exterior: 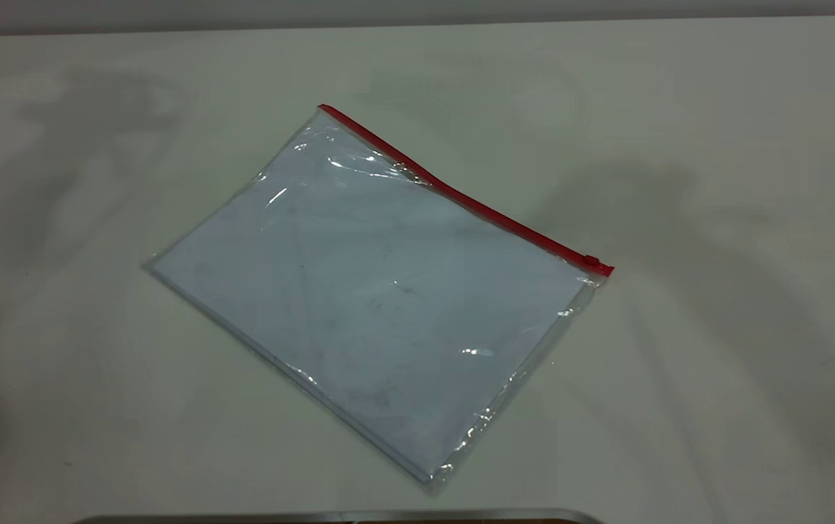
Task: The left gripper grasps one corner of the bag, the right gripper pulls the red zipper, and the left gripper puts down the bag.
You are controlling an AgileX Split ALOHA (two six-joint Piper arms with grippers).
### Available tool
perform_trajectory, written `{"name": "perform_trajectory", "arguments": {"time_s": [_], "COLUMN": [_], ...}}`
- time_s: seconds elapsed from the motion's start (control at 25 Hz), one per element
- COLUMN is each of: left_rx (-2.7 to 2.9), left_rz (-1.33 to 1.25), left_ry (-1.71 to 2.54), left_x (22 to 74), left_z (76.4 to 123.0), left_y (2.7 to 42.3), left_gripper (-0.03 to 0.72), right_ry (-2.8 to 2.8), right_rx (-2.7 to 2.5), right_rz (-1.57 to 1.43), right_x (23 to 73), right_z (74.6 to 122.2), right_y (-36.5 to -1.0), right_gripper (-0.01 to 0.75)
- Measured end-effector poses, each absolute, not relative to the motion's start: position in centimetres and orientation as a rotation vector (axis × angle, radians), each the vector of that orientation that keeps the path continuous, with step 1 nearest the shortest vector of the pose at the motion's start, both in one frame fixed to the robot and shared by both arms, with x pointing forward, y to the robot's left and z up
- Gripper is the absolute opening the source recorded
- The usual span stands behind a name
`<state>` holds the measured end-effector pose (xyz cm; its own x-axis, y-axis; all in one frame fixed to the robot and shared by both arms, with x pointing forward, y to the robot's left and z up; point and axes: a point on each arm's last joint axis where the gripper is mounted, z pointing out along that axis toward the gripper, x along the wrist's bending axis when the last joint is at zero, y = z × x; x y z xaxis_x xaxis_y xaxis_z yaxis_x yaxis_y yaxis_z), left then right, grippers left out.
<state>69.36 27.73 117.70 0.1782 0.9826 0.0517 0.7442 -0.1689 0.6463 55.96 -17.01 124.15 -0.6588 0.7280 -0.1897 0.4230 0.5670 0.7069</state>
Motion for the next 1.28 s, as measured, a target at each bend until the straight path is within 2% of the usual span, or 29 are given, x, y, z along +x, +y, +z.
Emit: {"name": "perform_trajectory", "arguments": {"time_s": [0.24,0.56,0.76,1.0,1.28], "left_rx": [1.998,1.929,1.887,1.832,1.848], "left_rz": [0.702,0.743,0.752,0.818,0.801], "left_ry": [1.637,1.633,1.608,1.551,1.55], "left_x": [60.1,46.0,37.6,28.4,24.6], "left_z": [122.6,125.1,123.4,119.0,112.5], "left_y": [28.6,29.2,29.4,29.8,29.9], "left_gripper": [0.536,0.536,0.536,0.536,0.536], "right_ry": [2.26,2.27,2.265,2.269,2.192], "right_rx": [1.026,1.041,1.029,1.026,0.974], "right_rz": [1.005,1.145,1.19,1.215,1.253], "right_x": [51.2,42.3,35.2,27.8,22.1], "right_z": [127.2,127.4,125.2,119.2,112.9], "right_y": [-18.4,-20.7,-22.9,-25.3,-27.5], "right_gripper": [0.585,0.585,0.585,0.585,0.585]}}
